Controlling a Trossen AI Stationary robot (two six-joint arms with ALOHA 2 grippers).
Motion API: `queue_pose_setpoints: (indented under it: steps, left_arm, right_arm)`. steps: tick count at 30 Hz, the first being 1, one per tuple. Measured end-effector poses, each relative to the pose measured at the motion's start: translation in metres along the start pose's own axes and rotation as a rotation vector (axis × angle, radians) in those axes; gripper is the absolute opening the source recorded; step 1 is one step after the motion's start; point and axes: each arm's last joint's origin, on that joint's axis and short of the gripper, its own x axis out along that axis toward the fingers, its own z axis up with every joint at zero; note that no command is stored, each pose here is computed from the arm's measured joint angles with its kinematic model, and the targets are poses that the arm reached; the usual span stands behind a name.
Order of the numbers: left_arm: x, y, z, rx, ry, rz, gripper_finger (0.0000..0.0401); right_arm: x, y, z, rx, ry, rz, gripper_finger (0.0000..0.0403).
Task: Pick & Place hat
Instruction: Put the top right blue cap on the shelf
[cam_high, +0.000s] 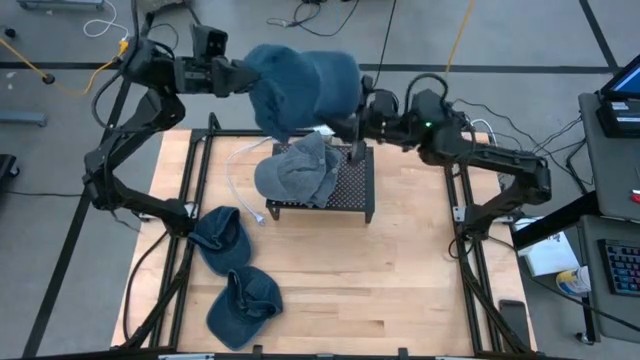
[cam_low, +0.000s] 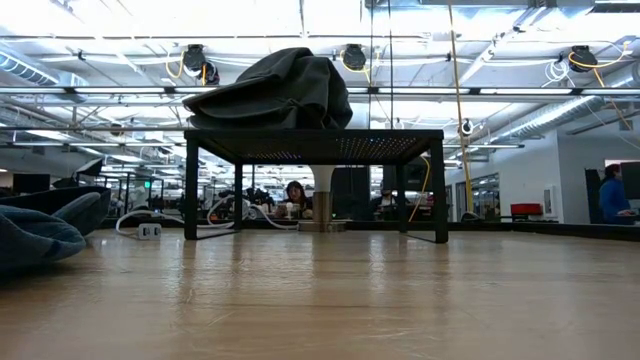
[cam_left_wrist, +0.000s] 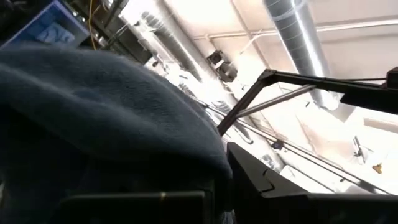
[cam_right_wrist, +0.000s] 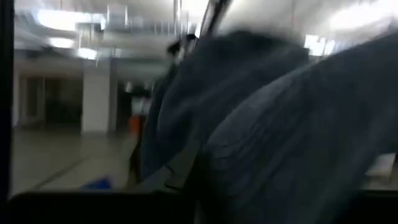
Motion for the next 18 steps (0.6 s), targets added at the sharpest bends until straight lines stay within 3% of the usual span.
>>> queue_pose_setpoints:
  steps: [6, 10, 15, 18]
  left_arm:
    - [-0.01, 0.003, 0.007, -0.041, 0.02, 0.023, 0.0021]
    - [-0.015, 0.004, 0.01, -0.06, 0.023, 0.036, 0.0021]
    - [-0.015, 0.006, 0.009, -0.095, 0.054, 0.041, 0.0021]
    - [-0.009, 0.015, 0.006, -0.127, 0.075, 0.045, 0.0021]
  right_arm:
    - [-0.033, 0.011, -0.003, 0.147, 0.367, 0.009, 0.0165]
    - [-0.061, 0.024, 0.003, 0.168, 0.529, 0.108, 0.0179]
    - [-0.089, 0.036, 0.021, 0.186, 0.578, 0.206, 0.0177]
    - [-0.102, 0.041, 0.036, 0.19, 0.529, 0.263, 0.0173]
